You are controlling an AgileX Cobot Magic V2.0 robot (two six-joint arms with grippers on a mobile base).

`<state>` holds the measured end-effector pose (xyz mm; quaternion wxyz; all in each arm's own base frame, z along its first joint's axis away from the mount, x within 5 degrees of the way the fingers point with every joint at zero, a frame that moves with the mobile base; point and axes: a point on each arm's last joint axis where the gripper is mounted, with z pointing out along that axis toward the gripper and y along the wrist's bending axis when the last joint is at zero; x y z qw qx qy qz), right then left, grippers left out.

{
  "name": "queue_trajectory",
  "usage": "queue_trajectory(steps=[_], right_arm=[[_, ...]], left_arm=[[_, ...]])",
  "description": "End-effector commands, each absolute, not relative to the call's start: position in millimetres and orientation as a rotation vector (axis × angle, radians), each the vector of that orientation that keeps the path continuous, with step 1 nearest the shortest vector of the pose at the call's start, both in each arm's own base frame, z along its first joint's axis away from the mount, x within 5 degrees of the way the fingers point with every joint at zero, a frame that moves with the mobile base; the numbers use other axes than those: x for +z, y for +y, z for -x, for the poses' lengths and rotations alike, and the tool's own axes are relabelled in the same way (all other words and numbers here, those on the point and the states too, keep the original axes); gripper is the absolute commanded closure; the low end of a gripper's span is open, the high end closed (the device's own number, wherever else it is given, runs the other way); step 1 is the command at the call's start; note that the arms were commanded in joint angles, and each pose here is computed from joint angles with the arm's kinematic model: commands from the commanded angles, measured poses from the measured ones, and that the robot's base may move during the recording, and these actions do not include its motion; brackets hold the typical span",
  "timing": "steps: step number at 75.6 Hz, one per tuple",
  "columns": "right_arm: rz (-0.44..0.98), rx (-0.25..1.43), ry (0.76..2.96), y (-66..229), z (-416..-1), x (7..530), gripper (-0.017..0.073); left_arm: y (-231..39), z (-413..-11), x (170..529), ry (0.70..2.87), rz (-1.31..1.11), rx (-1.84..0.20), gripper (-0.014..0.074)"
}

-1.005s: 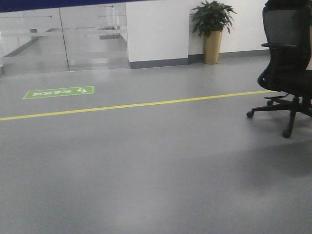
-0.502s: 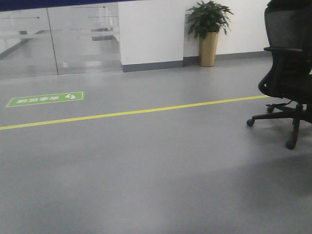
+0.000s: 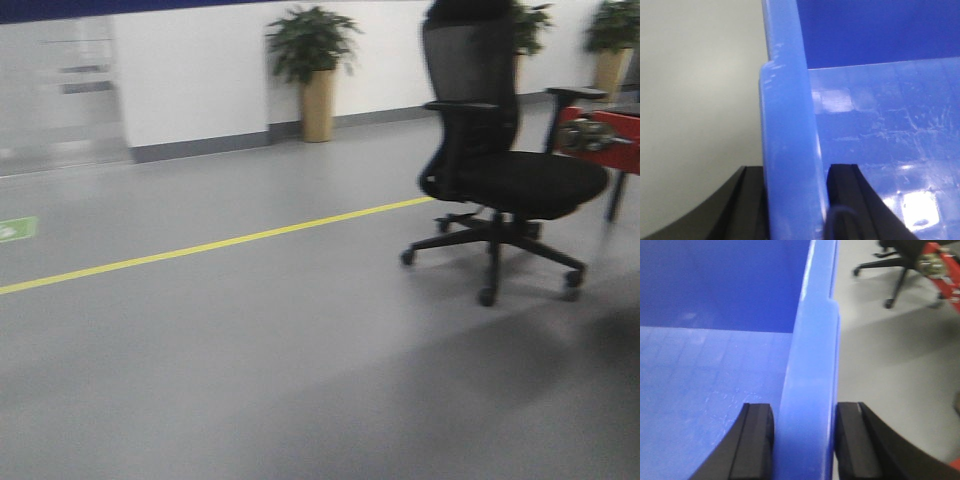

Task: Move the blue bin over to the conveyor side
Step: 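Carry the blue bin to the dark grey conveyor table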

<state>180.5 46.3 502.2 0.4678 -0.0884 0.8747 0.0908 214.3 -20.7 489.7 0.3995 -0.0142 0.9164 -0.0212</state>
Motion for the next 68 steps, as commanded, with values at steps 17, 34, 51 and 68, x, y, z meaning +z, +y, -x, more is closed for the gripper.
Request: queue_trajectory(steps=[17,34,51,68], right_arm=[[0.216,0.155,1.982,39.6,-175.5,521.7,0.0636],[0.216,0.155,1.982,39.6,-175.5,521.7,0.0636],[0.216,0.155,1.982,39.6,-175.5,521.7,0.0636],[0.216,0.155,1.982,39.6,-175.5,521.7,0.0636]], left_arm=[[-17.0,-209.3,503.2,2.207,0.028,-0.019,0.061],[-17.0,-209.3,503.2,2.207,0.028,-0.019,0.061],[-17.0,-209.3,503.2,2.207,0.028,-0.019,0.061],[-16.9,-209.4,503.2,2.207,0.029,-0.017,0.061]])
